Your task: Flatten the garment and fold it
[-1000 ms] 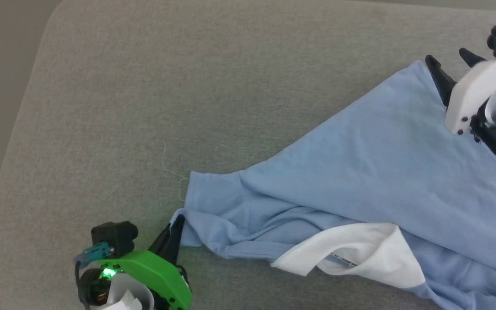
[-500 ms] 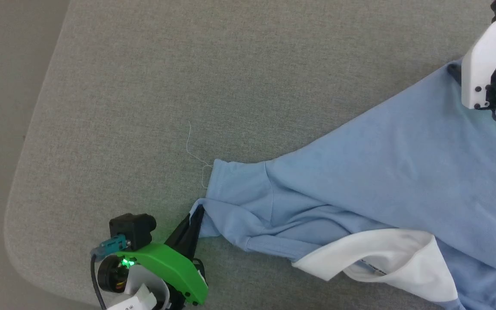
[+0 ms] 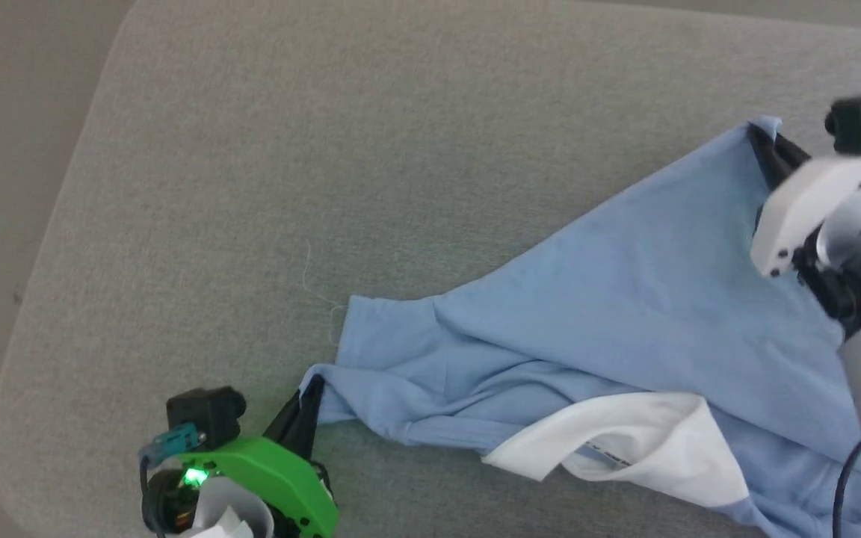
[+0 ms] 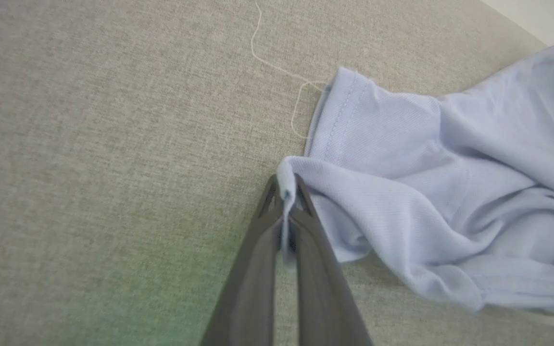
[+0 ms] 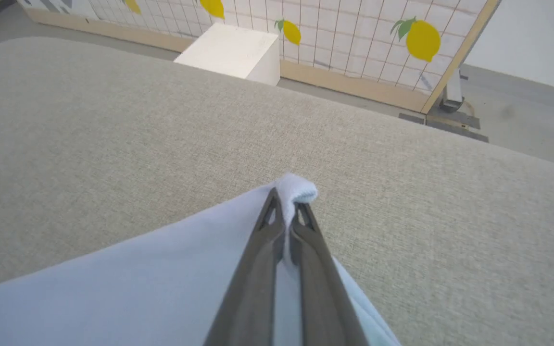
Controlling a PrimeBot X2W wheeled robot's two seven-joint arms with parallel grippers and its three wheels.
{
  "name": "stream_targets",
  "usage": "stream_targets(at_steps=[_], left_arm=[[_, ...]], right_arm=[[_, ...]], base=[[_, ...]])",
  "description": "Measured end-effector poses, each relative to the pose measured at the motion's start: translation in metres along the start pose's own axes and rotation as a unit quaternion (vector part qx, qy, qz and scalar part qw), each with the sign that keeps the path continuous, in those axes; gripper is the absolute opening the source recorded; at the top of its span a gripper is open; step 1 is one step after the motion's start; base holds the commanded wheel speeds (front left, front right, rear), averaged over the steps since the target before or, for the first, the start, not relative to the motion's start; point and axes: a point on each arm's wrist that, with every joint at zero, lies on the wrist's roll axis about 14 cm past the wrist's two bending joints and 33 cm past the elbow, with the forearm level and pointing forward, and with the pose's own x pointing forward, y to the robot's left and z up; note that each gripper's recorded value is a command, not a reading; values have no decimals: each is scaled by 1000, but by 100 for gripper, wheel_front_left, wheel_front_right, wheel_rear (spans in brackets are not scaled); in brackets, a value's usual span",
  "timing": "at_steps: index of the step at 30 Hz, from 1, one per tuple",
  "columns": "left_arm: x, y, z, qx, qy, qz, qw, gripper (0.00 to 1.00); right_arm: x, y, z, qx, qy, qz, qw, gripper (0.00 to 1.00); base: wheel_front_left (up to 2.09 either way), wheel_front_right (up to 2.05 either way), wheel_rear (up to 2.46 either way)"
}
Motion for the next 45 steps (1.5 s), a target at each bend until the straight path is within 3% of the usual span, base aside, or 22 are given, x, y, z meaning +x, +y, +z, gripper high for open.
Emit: stream_targets(at_steps=[7, 15, 19, 22, 28, 36, 45], left_arm=[[-8, -12, 14, 14, -26, -22, 999, 0], [-14, -38, 52, 34, -101, -67, 992, 0], [-16, -54, 76, 47, -138, -98, 984, 0], [-17, -76, 109, 61, -184, -135, 972, 0], [-29, -136, 188, 92, -272, -232, 929, 0], [-33, -192, 276, 117, -344, -292, 884, 0], [8, -217, 373, 128, -419, -267, 858, 0]], right_arm=[[-68, -25, 5, 36, -109, -53, 992, 0], [-155, -53, -24, 90, -127, -134, 979, 0], [-190, -64, -18, 93, -135, -162, 973, 0], [-210, -70, 6, 78, -159, -173, 969, 0], [-246, -87, 63, 15, -184, -188, 965, 0], [-249, -92, 154, -86, -204, -178, 959, 0], [-185, -103, 213, -139, -184, -159, 960, 0]], base=[[0, 0, 0], [0, 0, 0], [0, 0, 0], [0, 0, 0], [0, 0, 0], [0, 0, 0], [0, 0, 0]])
